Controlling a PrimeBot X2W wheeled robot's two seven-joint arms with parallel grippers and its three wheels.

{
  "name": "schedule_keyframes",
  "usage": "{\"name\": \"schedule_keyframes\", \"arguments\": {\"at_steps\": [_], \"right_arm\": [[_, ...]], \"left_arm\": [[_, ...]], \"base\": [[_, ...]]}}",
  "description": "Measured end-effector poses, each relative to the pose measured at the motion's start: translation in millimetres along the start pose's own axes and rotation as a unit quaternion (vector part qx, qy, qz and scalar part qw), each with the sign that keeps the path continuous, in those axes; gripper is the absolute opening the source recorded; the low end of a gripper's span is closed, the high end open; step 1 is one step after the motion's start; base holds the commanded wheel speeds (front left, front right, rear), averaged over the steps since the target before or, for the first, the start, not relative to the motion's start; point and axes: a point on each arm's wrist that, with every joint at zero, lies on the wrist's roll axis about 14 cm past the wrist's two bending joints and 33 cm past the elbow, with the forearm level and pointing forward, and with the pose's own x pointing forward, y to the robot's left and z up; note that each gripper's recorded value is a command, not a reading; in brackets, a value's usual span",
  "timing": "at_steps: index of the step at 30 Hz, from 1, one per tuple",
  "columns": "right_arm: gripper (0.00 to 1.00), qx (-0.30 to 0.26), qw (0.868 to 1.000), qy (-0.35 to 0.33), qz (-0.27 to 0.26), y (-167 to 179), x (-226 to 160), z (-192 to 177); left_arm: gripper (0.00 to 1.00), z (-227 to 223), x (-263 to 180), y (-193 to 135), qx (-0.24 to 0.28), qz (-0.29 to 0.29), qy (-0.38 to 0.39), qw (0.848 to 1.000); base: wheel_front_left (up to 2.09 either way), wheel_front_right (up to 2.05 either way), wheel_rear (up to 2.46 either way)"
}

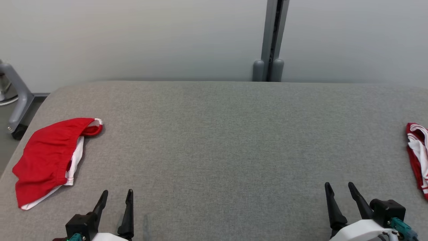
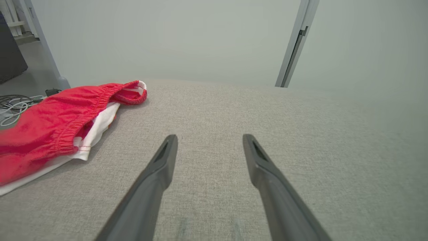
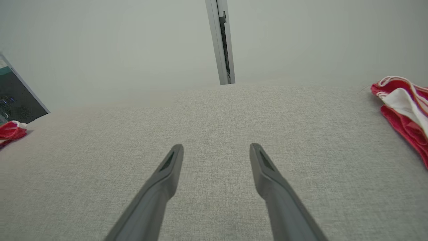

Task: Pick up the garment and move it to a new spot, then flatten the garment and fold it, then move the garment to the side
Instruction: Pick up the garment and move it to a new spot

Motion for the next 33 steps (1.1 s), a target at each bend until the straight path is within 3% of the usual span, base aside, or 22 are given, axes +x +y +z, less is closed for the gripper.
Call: {"name": "schedule_keyframes", "arguments": {"at_steps": [11, 21, 28, 33], "right_arm": [[1.00, -0.009, 0.991, 0.038, 0.129, 83, 39, -23], [1.00, -0.020, 0.964, 0.065, 0.256, 171, 61, -46], [1.00, -0.019, 0.949, 0.081, 0.305, 206, 61, -58], [1.00, -0.020, 0.947, 0.082, 0.311, 210, 59, -59]], "left_arm": [[1.00, -2, -26, 73, -0.015, 0.119, 0.003, 0.993], [1.00, -3, -79, 139, -0.032, 0.243, -0.001, 0.970], [1.00, -5, -113, 163, -0.034, 0.299, 0.000, 0.954], [1.00, -6, -117, 166, -0.039, 0.305, 0.000, 0.952]], "base": [[0.00, 0.00, 0.00], [0.00, 0.00, 0.00], [0.00, 0.00, 0.00], [0.00, 0.00, 0.00]]}}
